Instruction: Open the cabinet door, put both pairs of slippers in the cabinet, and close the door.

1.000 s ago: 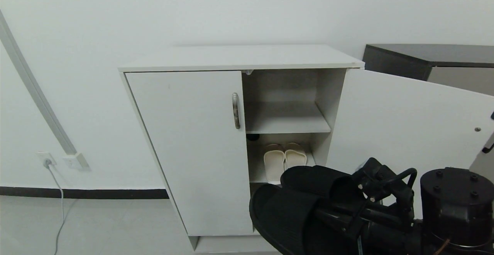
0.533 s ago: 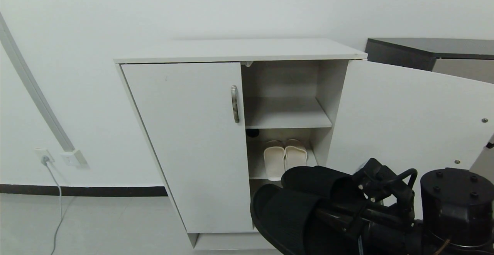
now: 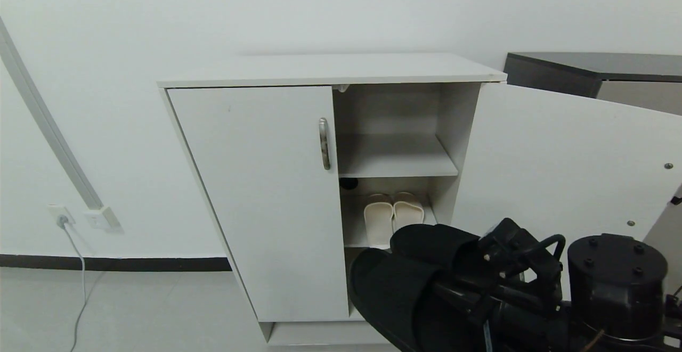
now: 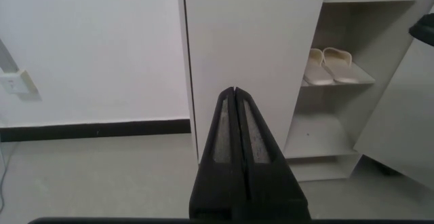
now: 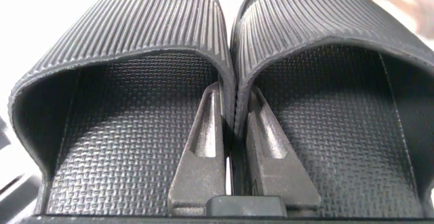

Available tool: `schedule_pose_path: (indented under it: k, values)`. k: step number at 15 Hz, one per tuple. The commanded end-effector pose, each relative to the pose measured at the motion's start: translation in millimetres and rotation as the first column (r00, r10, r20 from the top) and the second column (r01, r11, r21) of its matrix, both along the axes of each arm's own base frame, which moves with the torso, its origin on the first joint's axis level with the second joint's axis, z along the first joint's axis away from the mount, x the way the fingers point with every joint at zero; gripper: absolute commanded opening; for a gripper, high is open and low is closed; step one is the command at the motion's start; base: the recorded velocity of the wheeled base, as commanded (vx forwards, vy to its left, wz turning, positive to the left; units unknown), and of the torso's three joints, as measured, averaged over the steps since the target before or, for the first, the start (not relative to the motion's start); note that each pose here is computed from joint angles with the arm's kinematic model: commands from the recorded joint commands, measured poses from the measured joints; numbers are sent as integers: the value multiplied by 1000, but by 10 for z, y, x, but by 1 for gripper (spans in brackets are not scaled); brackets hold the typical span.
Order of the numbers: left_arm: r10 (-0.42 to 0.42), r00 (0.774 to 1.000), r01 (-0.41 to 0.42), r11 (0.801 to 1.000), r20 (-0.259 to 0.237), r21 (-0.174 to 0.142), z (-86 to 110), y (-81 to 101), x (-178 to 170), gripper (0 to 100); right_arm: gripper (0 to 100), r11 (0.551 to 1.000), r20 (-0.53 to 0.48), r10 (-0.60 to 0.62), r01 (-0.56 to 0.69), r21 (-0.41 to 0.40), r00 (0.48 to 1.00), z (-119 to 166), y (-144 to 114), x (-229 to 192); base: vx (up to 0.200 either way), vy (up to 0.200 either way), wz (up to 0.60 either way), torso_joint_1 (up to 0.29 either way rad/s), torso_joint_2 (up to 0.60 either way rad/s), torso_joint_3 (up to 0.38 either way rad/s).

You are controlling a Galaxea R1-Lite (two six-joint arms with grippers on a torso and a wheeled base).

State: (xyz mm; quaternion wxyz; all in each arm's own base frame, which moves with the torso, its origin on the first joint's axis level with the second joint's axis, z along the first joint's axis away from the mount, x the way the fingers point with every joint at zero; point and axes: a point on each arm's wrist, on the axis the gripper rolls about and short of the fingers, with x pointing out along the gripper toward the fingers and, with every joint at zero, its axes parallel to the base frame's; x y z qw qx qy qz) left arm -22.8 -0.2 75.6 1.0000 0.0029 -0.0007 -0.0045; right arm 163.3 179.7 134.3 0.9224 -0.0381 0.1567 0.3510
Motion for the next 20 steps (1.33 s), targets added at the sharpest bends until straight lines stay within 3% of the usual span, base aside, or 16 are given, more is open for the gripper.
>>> schedule_pose_path:
  k: [1,4,8,14,20]
  values:
    - [0,1000,0,1000,0,0,0,0,0,0,0,993,-6,-120,120,-4,993,-90,314,142,0,0,0,0,0,0]
    - [-2,1000,2,1000,0,0,0,0,0,0,0,927,66,-373,371,49,925,-33,822,359,0,0,0,-17,107,108]
    - [0,1000,0,1000,0,0,0,0,0,0,0,830,101,-557,554,57,824,53,1159,693,0,0,0,0,0,0]
    - [0,1000,0,1000,0,0,0,0,0,0,0,784,100,-621,616,82,777,95,1134,1058,0,0,0,0,0,0]
    - [0,1000,0,1000,0,0,0,0,0,0,0,797,90,-604,598,88,792,279,1061,1089,0,0,0,0,0,0]
